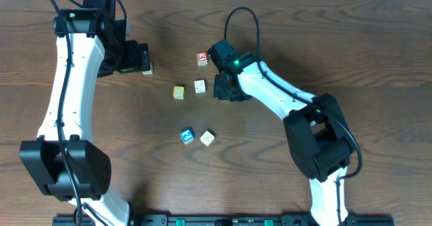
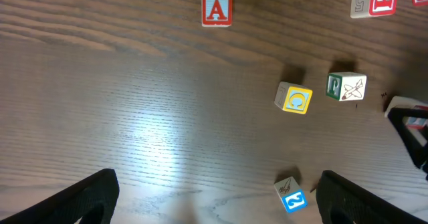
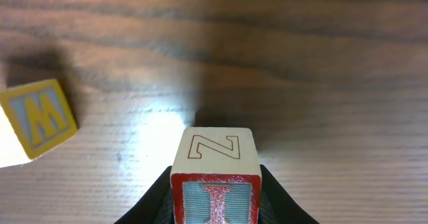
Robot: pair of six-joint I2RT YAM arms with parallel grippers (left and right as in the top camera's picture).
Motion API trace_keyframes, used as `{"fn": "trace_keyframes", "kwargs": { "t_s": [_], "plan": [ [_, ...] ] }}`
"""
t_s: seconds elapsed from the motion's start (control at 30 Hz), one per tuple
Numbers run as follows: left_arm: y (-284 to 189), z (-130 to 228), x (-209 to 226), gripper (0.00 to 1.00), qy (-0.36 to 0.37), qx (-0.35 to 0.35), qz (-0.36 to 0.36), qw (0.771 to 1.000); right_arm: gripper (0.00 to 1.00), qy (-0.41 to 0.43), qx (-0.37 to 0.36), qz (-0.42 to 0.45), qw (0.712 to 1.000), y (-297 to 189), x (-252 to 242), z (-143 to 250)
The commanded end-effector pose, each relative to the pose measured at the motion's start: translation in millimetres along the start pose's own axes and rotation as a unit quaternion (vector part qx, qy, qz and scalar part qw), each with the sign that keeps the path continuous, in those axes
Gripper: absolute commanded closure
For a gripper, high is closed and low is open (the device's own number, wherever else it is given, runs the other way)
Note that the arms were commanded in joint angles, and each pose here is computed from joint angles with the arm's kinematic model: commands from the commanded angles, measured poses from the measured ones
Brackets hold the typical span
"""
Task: Spell out Ai2
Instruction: 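Carry the I block toward the table center and release it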
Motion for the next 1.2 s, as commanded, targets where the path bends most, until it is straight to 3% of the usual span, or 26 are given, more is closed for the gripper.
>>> {"fn": "trace_keyframes", "kwargs": {
  "t_s": [0.0, 1.17],
  "plan": [
    [-6.7, -3.5, 3.2, 0.05, -0.004, -0.011, -0.005, 1.0, 0.76, -0.021, -0.024, 0.01, 0.999, -3.3, -2.0, -12.9],
    [-6.7, -5.6, 9.6, 0.05, -0.004, -0.018, -0.026, 0.999, 0.78, -0.008, -0.019, -0.021, 1.0, 22.3, 19.9, -10.6]
  ]
}}
Point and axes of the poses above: each gripper's point midway between its finger pads, its own y axis out along the fingers, its own x axis along the line the jaws close on, z = x × y, the point moved 2 cm from there along -y, back along the fingers, and after that the axes turned 14 degrees about -y, right-handed, at the moved point
